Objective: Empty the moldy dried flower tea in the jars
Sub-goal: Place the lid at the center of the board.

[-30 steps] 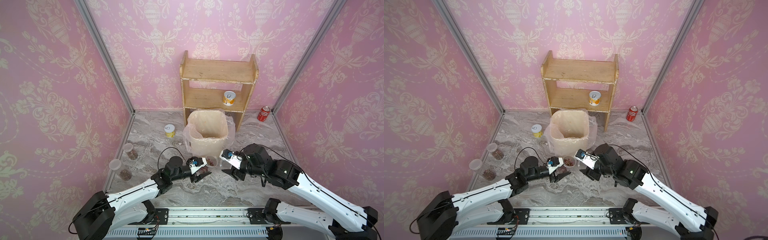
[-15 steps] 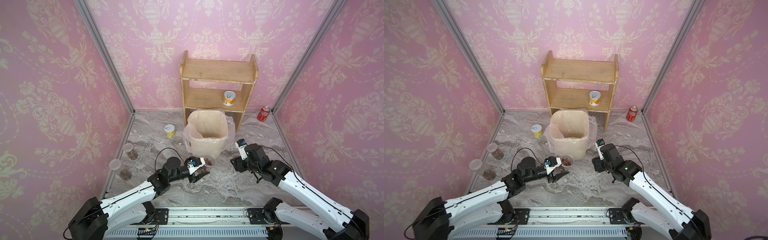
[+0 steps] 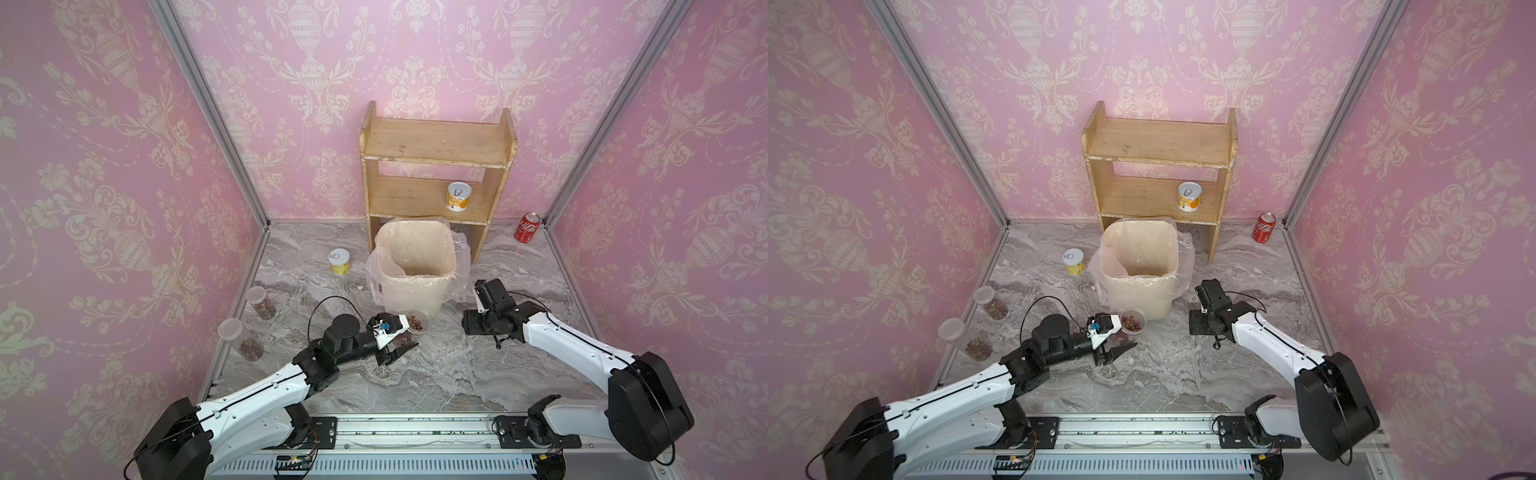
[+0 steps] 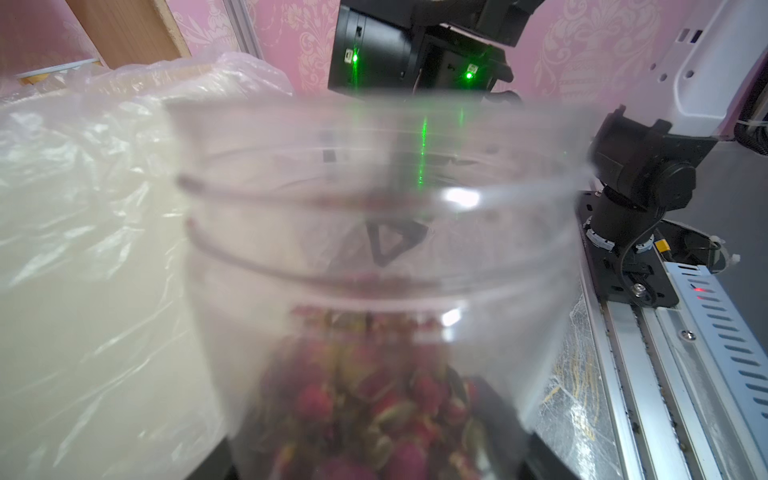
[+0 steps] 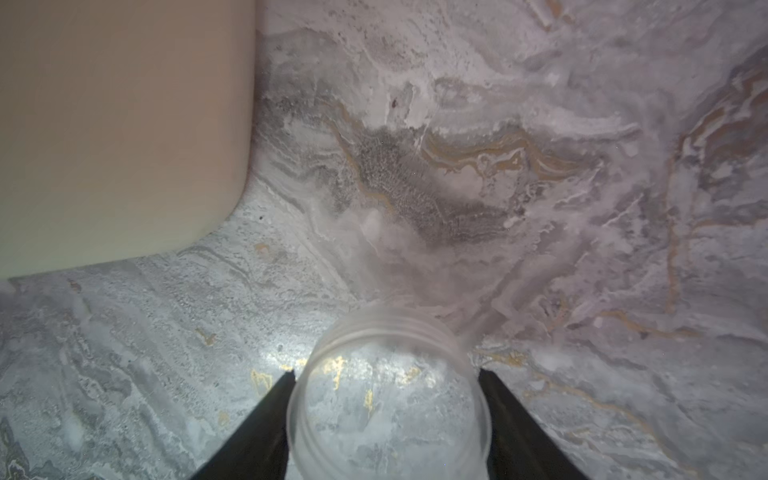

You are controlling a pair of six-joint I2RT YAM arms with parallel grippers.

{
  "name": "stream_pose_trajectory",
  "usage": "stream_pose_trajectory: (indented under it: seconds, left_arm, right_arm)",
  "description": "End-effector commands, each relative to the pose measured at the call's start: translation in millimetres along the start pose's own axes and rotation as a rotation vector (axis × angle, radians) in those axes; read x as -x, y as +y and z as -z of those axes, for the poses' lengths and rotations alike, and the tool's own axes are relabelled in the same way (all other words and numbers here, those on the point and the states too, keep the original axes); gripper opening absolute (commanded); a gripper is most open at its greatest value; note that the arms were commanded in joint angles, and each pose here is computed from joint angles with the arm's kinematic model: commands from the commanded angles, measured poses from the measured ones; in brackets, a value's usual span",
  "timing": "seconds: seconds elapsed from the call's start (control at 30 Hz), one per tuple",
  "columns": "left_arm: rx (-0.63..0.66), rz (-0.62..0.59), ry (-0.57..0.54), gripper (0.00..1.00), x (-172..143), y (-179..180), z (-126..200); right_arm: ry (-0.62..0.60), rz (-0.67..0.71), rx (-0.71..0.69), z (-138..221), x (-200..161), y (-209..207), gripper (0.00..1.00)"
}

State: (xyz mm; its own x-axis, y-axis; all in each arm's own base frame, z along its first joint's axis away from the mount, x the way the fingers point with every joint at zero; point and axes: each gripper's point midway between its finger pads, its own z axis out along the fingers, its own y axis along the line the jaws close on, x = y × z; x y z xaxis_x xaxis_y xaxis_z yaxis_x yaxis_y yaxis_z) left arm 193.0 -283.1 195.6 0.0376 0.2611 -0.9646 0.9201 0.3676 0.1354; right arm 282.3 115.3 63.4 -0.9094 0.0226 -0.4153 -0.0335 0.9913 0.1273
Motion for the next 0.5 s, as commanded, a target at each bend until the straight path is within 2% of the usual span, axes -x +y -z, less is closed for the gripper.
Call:
stream_pose_trajectory:
  seconds: [0.0, 0.47]
  left_arm:
    - [0.032, -0.036, -0.023, 0.33, 13, 8, 3]
    - [0.047, -0.040, -0.025, 0.33, 14, 9, 7]
  right_arm:
    - [-0.011, -0.052, 0.011, -6, 16, 4, 0.54]
    - [0.069, -0.066, -0.045, -38, 16, -1, 0.58]
